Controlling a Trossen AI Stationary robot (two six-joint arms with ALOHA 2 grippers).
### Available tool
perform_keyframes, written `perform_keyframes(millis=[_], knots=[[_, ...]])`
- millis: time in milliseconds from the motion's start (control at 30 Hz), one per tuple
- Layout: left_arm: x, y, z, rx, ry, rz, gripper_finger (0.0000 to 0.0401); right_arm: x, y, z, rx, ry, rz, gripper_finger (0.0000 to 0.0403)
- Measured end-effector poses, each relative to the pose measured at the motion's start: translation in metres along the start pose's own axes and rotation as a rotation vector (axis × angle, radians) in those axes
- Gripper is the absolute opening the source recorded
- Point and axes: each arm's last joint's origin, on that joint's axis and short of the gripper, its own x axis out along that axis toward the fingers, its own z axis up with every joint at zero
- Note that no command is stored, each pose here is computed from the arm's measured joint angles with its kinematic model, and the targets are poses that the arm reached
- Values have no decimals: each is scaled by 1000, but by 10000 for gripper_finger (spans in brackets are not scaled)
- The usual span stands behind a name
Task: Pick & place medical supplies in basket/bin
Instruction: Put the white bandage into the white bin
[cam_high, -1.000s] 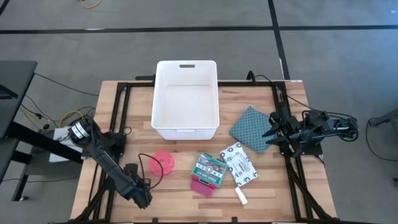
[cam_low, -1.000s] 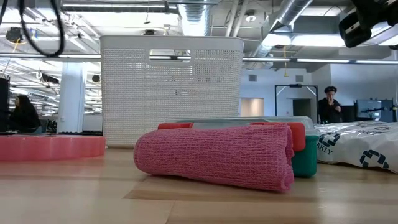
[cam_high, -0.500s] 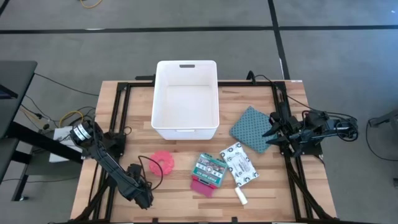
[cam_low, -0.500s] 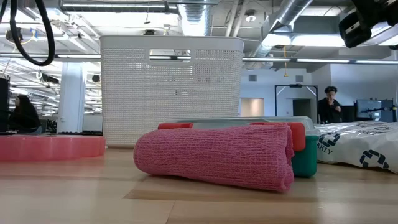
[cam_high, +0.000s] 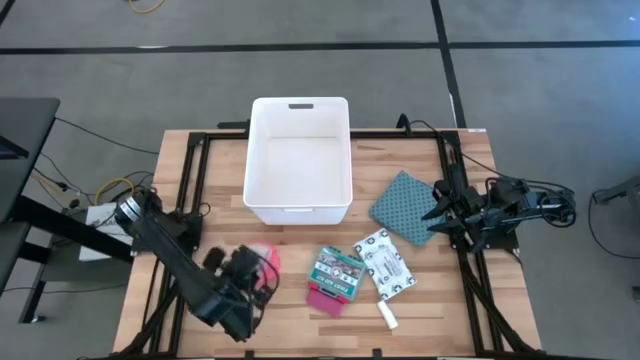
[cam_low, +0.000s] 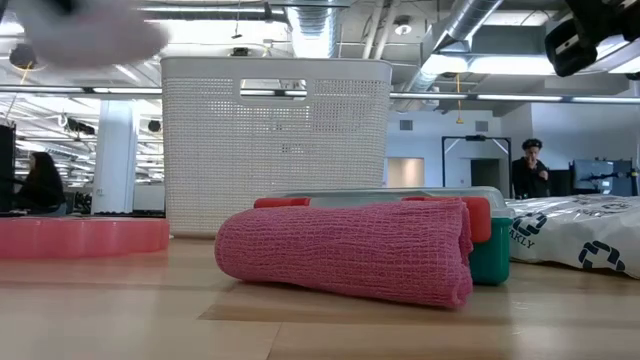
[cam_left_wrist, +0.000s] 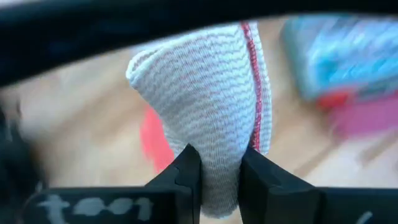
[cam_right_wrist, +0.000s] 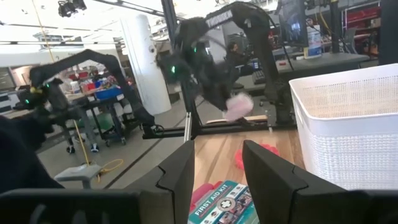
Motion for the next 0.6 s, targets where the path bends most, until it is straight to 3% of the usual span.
perform_keyframes(millis=[133,333,467,600], knots=[[-6,-4,38,111,-183,-36,47,0,0,0,1,3,-1,130],[4,4,109,275,-422,126,47,0,0,-2,4,21,-4,130],[24,18,163,266,-407,238,47,0,0,-2,4,21,-4,130],[58,38,213,230,-280,261,49,0,0,-2,4,21,-4,130]])
